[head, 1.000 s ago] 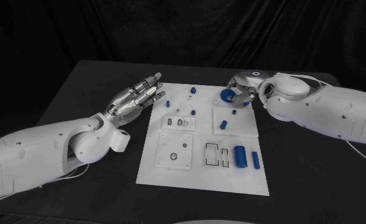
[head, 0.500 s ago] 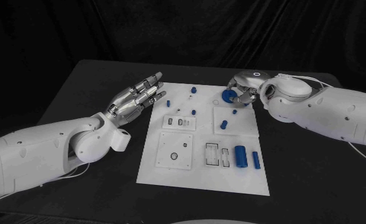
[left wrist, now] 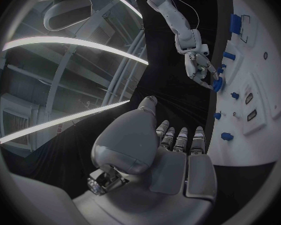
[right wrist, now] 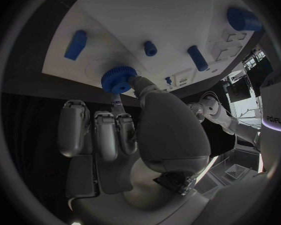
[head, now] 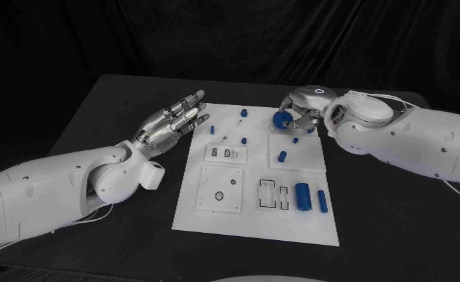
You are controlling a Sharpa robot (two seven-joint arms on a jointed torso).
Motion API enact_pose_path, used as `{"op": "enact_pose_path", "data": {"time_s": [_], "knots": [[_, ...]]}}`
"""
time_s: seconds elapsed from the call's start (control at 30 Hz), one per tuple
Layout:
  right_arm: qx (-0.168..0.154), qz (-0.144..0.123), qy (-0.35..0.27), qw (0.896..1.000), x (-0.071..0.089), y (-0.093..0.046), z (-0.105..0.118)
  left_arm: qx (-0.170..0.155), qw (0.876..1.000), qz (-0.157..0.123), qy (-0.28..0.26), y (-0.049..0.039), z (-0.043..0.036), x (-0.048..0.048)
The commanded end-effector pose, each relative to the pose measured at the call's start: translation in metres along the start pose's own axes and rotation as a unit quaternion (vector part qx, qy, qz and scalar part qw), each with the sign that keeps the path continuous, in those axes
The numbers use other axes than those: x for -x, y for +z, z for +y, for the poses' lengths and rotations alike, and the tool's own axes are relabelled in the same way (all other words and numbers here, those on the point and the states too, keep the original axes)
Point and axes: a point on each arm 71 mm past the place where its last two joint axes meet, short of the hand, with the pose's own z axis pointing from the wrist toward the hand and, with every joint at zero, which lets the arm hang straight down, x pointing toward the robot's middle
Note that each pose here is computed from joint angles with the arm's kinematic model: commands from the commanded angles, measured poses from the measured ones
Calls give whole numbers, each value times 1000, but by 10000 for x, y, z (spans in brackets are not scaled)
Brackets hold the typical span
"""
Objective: Assemble the parts on the task board
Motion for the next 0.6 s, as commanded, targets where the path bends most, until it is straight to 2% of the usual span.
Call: {"op": "enact_pose_path", "data": {"time_s": [0.03,0.6], "knots": [[15,-18,-1,1000,74,25,76,-19,1000,6,-7,10,-30,-19],[75,-7,3,997,128,369,562,-17,1000,8,-8,24,-22,-33]]}}
